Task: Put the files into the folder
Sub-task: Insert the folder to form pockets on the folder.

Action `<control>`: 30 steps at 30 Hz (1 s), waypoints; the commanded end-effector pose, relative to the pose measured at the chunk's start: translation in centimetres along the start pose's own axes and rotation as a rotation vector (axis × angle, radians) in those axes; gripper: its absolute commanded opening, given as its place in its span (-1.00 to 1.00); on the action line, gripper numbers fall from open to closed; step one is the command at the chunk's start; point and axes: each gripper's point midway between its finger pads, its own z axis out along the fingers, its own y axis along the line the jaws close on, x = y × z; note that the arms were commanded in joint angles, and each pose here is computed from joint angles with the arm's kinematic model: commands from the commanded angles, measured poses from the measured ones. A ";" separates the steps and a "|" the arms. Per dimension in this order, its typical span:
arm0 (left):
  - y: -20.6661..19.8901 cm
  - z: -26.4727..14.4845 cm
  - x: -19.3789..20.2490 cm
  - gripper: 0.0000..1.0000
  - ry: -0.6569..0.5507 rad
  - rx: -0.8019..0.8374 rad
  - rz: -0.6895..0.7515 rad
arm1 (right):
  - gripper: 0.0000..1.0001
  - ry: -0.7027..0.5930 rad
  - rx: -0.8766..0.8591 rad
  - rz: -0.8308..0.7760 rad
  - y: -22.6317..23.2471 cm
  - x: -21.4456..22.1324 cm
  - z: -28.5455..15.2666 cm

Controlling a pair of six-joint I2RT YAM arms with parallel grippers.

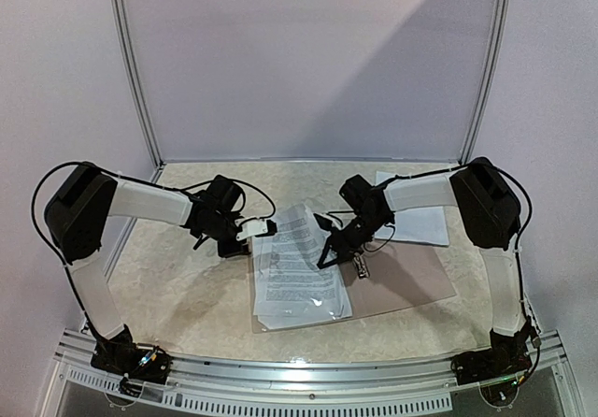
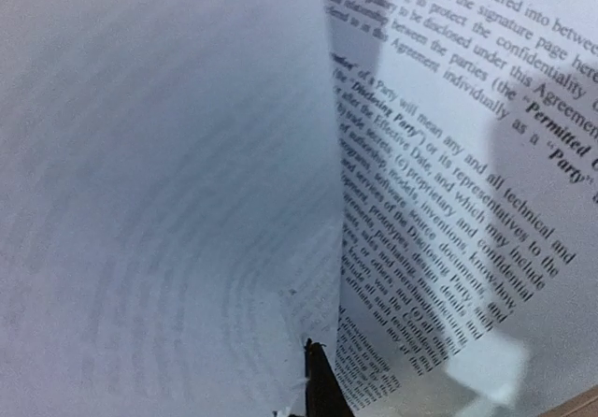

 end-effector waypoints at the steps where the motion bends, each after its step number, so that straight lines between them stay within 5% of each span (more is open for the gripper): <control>1: -3.0 2.0 3.2 -0.02 0.113 0.094 -0.006 | -0.83 -0.050 0.046 0.055 -2.3 -1.6 0.8; 5: -3.1 1.9 3.3 -0.02 0.115 0.095 -0.007 | -0.56 -0.106 0.118 0.080 -3.5 -2.5 0.3; 20: -1.0 1.3 3.9 -0.02 0.142 0.042 -0.053 | -0.27 -0.381 0.206 0.115 -4.7 -6.8 -3.8; 30: 3.4 2.4 2.3 -0.06 0.059 0.051 -0.416 | -0.01 -0.504 0.302 0.129 -5.9 -8.9 -5.4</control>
